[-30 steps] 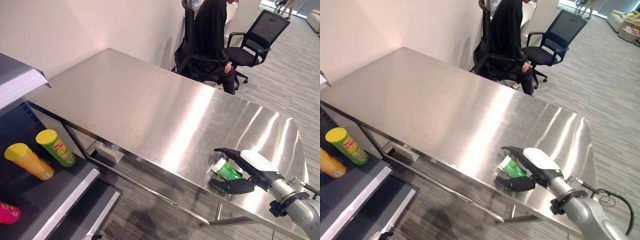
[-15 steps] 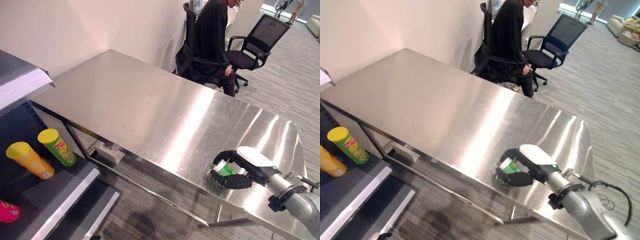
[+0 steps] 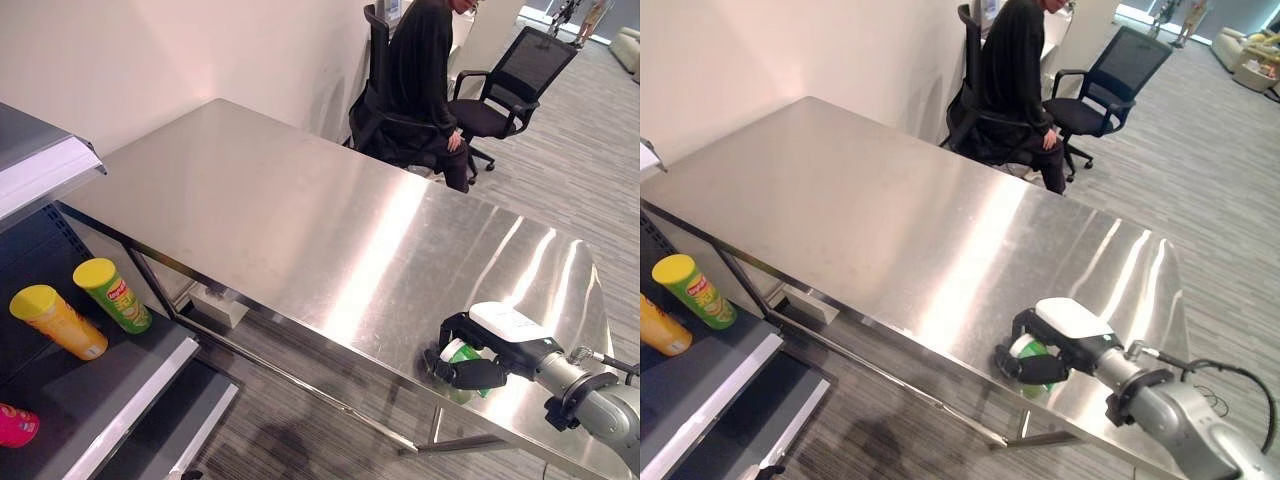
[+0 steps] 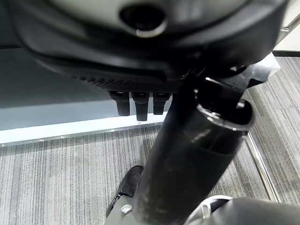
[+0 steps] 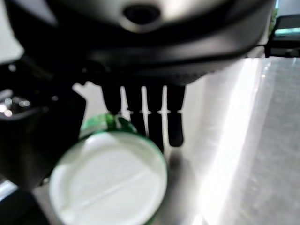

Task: Put the goods on the table back onto the shelves and tidy them up.

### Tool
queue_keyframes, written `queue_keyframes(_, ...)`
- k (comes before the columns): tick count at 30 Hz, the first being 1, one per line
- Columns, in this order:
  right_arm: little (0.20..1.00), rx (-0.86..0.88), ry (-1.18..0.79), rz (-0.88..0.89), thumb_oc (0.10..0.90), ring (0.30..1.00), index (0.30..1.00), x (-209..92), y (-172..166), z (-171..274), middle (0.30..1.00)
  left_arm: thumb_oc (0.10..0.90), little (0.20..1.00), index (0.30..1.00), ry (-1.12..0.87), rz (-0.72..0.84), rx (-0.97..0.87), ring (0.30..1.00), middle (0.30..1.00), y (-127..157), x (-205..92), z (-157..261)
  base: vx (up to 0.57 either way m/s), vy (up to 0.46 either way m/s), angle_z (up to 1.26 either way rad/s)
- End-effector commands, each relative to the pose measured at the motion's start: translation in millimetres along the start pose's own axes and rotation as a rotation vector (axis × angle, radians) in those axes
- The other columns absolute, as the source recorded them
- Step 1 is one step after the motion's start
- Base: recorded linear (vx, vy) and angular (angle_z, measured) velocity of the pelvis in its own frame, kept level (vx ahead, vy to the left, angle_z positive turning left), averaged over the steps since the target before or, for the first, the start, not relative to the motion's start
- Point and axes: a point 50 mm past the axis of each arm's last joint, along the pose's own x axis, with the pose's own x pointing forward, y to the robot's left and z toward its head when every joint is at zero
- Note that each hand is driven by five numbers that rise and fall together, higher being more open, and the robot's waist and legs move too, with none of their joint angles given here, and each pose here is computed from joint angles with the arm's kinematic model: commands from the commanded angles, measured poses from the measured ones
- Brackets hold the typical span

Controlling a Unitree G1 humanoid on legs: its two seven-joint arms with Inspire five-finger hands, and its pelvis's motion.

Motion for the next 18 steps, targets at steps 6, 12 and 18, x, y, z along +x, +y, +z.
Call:
queue_keyframes(6,0.300,0.007,-0.025,-0.499,0.400,0.300,0.300,14.5,-37.9,8.6,0.300,0.800,0.900,0.900,-0.091,0.059,-0.016,0.900,0.900,0.7,6.7,31.1,0.00,0.000,0.00)
queue_keyframes(12,0.300,0.234,-0.137,-0.907,0.400,0.300,0.300,41.3,-49.7,49.0,0.300,0.800,0.900,0.900,-0.148,0.081,0.032,0.900,0.900,-10.5,5.1,48.2,-0.01,0.015,0.05)
queue_keyframes(18,0.300,0.305,-0.170,-1.080,0.400,0.300,0.300,57.7,-62.3,64.7,0.300,0.800,0.900,0.900,-0.184,0.096,0.037,0.900,0.900,-15.9,3.9,58.9,0.00,0.020,0.13)
